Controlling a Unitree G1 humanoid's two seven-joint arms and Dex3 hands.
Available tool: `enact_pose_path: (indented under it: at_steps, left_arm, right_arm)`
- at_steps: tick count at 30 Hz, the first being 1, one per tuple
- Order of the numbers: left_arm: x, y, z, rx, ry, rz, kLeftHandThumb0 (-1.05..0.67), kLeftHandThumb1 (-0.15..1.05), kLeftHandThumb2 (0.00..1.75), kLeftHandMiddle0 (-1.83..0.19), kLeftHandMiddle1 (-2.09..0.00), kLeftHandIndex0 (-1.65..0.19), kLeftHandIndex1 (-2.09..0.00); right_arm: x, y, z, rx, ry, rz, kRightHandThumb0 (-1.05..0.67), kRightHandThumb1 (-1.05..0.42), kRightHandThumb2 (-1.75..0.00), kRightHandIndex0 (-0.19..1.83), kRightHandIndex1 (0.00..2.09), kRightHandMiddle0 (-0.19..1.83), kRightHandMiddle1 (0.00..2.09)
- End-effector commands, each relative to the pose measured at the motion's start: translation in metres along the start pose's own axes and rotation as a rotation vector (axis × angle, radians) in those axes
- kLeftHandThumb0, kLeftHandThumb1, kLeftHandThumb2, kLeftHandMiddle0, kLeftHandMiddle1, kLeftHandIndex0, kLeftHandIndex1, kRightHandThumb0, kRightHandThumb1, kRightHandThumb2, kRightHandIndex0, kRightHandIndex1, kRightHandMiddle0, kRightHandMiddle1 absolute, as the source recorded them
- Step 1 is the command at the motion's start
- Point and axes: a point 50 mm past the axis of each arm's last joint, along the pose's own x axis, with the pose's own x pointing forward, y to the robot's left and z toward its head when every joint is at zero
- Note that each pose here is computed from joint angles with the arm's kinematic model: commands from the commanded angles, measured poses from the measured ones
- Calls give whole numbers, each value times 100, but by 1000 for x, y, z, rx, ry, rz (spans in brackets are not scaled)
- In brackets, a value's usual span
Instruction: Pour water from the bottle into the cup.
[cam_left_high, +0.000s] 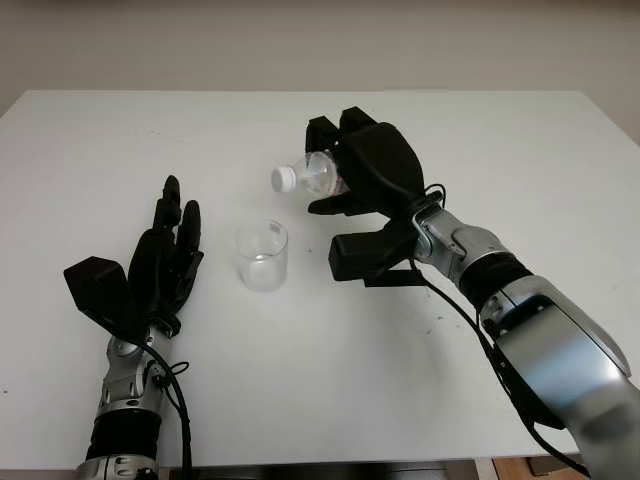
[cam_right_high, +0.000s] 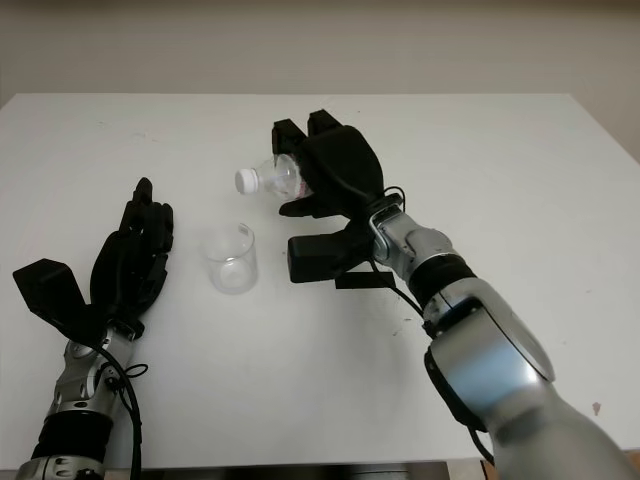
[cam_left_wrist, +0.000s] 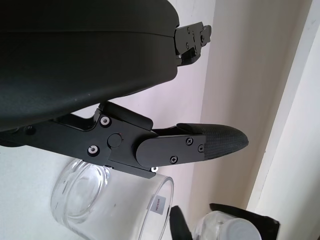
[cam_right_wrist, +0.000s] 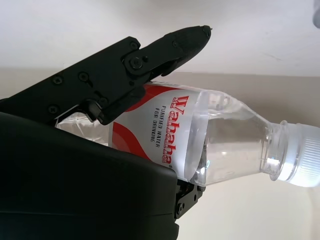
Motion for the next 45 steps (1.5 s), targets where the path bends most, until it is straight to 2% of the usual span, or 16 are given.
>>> enact_pose_path:
  at_steps: [1, 6, 13, 16, 19, 22, 25, 27, 31, 45]
  left_arm:
    - [-4, 1, -10, -6, 38, 9, -74, 105, 46, 17, -5, 19, -5]
    - [-2, -1, -10, -4, 34, 8, -74, 105, 47, 17, -5, 18, -6]
    - [-2, -1, -10, -7, 30, 4, -74, 105, 47, 17, -5, 19, -5]
    - [-2, -2, -10, -8, 27, 8, -74, 105, 48, 18, -5, 19, -4]
    - [-2, -2, -10, -14, 26, 14, -74, 105, 47, 17, -5, 19, -4]
    - [-1, -3, -11, -15, 24, 11, -74, 105, 46, 17, -5, 19, -4]
    - [-1, -4, -11, -14, 20, 4, -74, 105, 47, 18, -5, 19, -4]
    - [-1, -4, -12, -16, 20, 6, -74, 105, 47, 18, -5, 18, -4]
    - [-1, -3, -12, -23, 24, 1, -75, 105, 47, 19, -5, 19, -4]
    - [-3, -2, -12, -21, 26, 12, -75, 105, 46, 18, -5, 19, -3]
  right_arm:
    - [11, -12, -1, -42, -37, -34, -43, -105, -22, 132, 209, 88, 209]
    - [16, -15, 8, -119, -139, -63, -44, -105, -18, 129, 209, 86, 209]
    - [23, -16, 15, -208, -218, -42, -45, -105, -17, 131, 209, 81, 209]
    - [25, -16, 17, -256, -248, -56, -47, -105, -14, 131, 209, 75, 209]
    - [25, -17, 19, -296, -275, -67, -49, -105, -16, 130, 209, 61, 209]
    - [25, -17, 19, -346, -305, -83, -50, -105, -16, 129, 209, 57, 209]
    - [25, -18, 20, -445, -380, -93, -52, -104, -11, 121, 209, 44, 200]
    - [25, -19, 20, -478, -408, -101, -53, -102, -8, 118, 209, 45, 194]
    - [27, -19, 22, -515, -425, -108, -51, -105, -11, 119, 209, 48, 208]
    - [25, -20, 22, -466, -402, -123, -52, -105, -13, 117, 209, 43, 205]
